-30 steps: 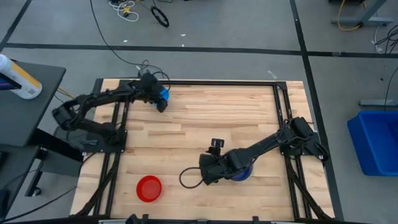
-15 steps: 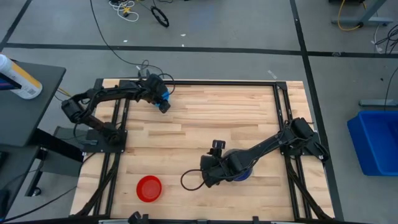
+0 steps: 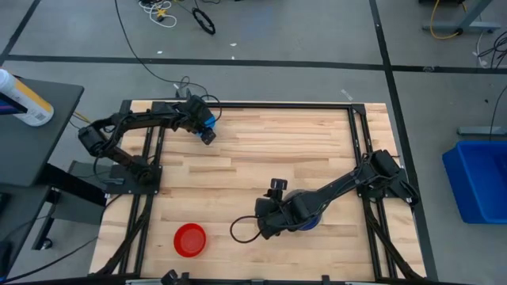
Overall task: Nest bowls inside each other
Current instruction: Stack the blue bowl on the dark blue bowl
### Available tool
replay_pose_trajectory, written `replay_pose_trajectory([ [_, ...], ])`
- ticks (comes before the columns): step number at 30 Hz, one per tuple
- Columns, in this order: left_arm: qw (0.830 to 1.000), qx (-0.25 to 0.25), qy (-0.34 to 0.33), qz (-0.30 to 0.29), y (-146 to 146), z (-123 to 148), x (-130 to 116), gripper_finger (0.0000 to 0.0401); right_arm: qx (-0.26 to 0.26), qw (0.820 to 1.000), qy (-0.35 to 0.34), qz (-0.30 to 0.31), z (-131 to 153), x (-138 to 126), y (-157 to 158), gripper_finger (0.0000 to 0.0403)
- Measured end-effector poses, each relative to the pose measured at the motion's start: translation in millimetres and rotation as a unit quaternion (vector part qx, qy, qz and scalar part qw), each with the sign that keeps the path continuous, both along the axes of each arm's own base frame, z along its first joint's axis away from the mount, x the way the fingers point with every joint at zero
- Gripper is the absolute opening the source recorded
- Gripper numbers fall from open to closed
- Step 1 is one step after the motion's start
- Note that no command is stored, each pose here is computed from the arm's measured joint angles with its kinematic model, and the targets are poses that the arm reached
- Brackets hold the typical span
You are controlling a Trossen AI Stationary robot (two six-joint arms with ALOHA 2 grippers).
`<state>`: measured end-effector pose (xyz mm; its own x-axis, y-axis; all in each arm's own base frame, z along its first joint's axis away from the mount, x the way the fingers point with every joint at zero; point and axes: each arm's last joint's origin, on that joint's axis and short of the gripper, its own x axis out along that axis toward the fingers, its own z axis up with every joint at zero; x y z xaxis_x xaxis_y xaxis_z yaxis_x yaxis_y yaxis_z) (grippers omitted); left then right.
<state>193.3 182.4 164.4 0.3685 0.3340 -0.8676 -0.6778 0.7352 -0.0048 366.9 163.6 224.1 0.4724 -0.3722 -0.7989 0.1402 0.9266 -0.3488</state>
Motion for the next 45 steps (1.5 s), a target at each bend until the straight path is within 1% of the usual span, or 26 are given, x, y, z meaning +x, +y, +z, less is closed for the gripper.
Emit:
replay_pose_trajectory([
  [3,1.0,0.004,0.004,0.004,0,0,0,0.0222,0.001,1.0,-0.001,-0.001,0,0,0,0.0185],
  [10,1.0,0.006,0.006,0.003,0,0,0,0.015,0.002,1.0,-0.001,-0.002,0,0,1,0.019],
  [14,1.0,0.009,0.009,-0.007,0,0,0,0.013,0.002,1.0,-0.002,-0.001,0,-1,2,0.0186],
  [18,1.0,0.005,0.005,-0.023,0,0,0,0.0138,0.002,1.0,-0.001,0.0,0,-1,2,0.0186],
  [24,1.0,0.006,0.006,-0.025,0,0,0,0.0189,0.002,1.0,-0.001,0.0,0,-1,2,0.0192],
  [27,1.0,0.0,0.015,-0.022,2,-8,2,0.0208,0.002,1.0,-0.002,0.0,0,-1,2,0.0192],
  [31,0.998,-0.026,0.054,-0.023,7,-34,7,0.021,0.003,1.0,-0.001,-0.002,0,-2,3,0.0187],
  [34,0.998,-0.02,0.059,-0.019,13,-37,13,0.0201,0.003,1.0,-0.001,-0.002,0,-2,3,0.0184],
  [36,0.998,-0.018,0.062,-0.026,13,-36,16,0.0185,0.003,1.0,0.0,-0.002,0,-2,3,0.0183],
  [38,0.997,-0.014,0.063,-0.031,11,-32,19,0.016,0.001,1.0,0.004,-0.002,0,-3,3,0.0183],
  [40,0.997,-0.003,0.057,-0.042,10,-25,22,0.0121,0.001,1.0,0.004,-0.002,0,-3,3,0.0183],
  [43,0.997,0.01,0.052,-0.059,9,-21,26,0.0036,0.003,1.0,0.002,-0.006,0,-3,3,0.0179],
  [44,0.996,0.014,0.054,-0.063,8,-21,27,0.002,0.004,1.0,0.001,-0.008,0,-3,3,0.0176],
  [45,0.996,0.017,0.054,-0.07,7,-21,28,0.0014,0.004,1.0,0.0,-0.009,0,-3,3,0.0173],
])
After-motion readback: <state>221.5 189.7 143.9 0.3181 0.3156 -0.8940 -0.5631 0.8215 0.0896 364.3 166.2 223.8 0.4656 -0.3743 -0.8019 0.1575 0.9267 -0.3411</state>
